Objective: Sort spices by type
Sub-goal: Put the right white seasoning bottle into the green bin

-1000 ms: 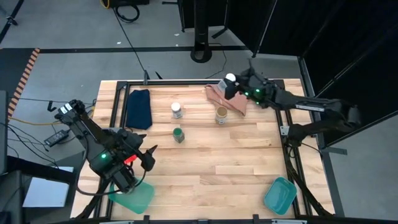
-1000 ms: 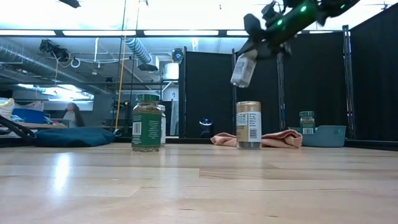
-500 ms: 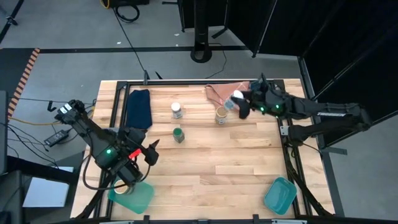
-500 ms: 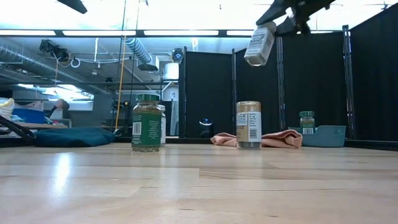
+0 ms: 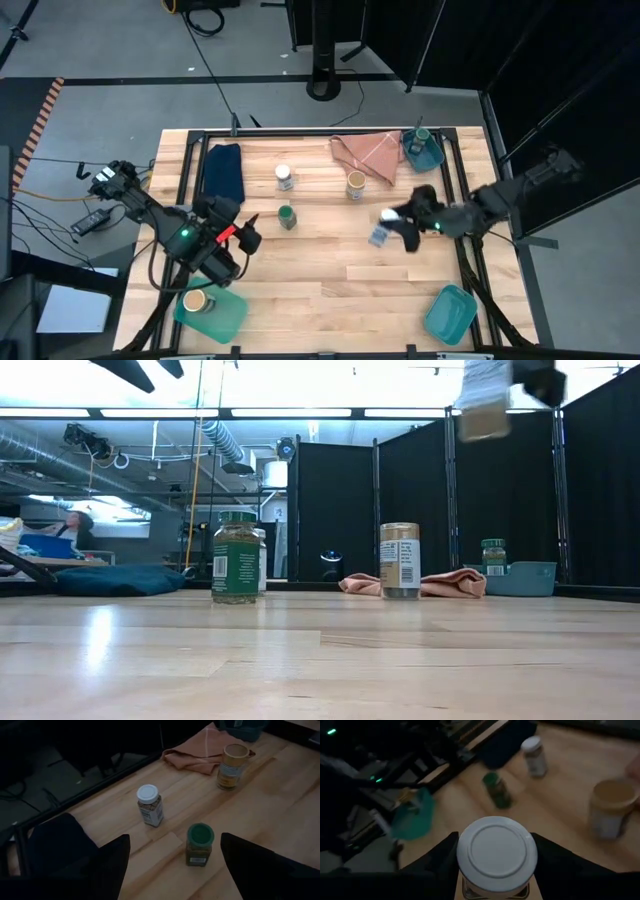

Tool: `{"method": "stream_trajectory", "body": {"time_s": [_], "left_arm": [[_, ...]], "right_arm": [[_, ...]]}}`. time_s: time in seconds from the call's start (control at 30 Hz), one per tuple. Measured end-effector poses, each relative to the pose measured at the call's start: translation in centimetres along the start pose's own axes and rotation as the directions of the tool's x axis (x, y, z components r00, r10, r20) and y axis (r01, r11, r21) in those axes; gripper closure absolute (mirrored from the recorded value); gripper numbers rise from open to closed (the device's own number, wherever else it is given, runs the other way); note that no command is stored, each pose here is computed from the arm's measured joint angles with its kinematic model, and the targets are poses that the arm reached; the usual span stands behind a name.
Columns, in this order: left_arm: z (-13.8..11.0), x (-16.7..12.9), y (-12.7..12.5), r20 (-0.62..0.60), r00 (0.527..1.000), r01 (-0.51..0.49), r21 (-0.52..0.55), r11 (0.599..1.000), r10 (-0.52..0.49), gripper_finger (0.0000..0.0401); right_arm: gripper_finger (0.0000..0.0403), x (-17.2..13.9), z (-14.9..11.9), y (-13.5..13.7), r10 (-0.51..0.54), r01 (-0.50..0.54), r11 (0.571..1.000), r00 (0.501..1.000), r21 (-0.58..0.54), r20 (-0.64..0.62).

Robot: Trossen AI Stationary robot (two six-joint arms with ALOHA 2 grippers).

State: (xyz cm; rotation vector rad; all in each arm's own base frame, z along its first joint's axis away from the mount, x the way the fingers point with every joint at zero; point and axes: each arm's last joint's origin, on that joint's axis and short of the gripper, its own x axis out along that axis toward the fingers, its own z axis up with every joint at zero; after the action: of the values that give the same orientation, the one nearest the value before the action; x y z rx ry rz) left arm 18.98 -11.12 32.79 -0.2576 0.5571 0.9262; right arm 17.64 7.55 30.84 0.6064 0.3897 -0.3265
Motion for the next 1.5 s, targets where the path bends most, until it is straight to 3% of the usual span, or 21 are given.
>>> {"method": "stream_trajectory", "body": {"time_s": [0.2,0.47,0.77,0.93,1.07,1.2,1.23,1.3,1.5], "left_arm": [[0.1,0.1,0.0,0.006,1.000,-0.003,-0.004,1.000,0.003,0.0085],[0.3,0.3,0.0,0.025,1.000,-0.013,-0.015,1.000,0.013,0.0085],[0.6,0.9,0.1,0.024,0.999,-0.034,-0.033,0.999,0.035,0.0085],[0.7,0.9,0.1,0.024,0.999,-0.037,-0.037,0.999,0.038,0.0085],[0.7,0.9,0.1,0.024,0.999,-0.036,-0.038,0.999,0.037,0.0085],[0.7,0.9,0.1,0.025,0.999,-0.036,-0.038,0.999,0.037,0.0085],[0.7,0.9,0.0,0.025,0.999,-0.036,-0.038,0.999,0.037,0.0085],[0.7,0.9,0.0,0.029,0.999,-0.036,-0.039,0.999,0.037,0.0086],[0.8,1.1,0.1,0.042,0.998,-0.041,-0.043,0.998,0.042,0.0087]], "right_arm": [[0.0193,-2.6,-4.1,1.8,0.037,-0.032,0.993,0.998,0.114,-0.042],[0.0193,-4.0,-9.6,2.4,-0.009,0.047,0.966,0.989,0.255,-0.147],[0.0193,-4.9,-13.7,1.7,-0.141,0.266,0.908,0.922,0.324,-0.361],[0.0193,-5.4,-14.2,1.5,-0.254,0.390,0.884,0.864,0.258,-0.436],[0.0193,-6.5,-12.9,2.3,-0.410,0.504,0.857,0.795,0.109,-0.448],[0.0193,-8.3,-10.9,3.7,-0.565,0.601,0.798,0.715,-0.051,-0.413],[0.0193,-8.5,-10.9,4.3,-0.573,0.605,0.793,0.702,-0.069,-0.423],[0.0193,-8.4,-11.3,5.1,-0.535,0.561,0.824,0.723,-0.080,-0.436],[0.0193,-7.8,-14.6,6.4,-0.625,0.626,0.767,0.676,-0.142,-0.391]]}}
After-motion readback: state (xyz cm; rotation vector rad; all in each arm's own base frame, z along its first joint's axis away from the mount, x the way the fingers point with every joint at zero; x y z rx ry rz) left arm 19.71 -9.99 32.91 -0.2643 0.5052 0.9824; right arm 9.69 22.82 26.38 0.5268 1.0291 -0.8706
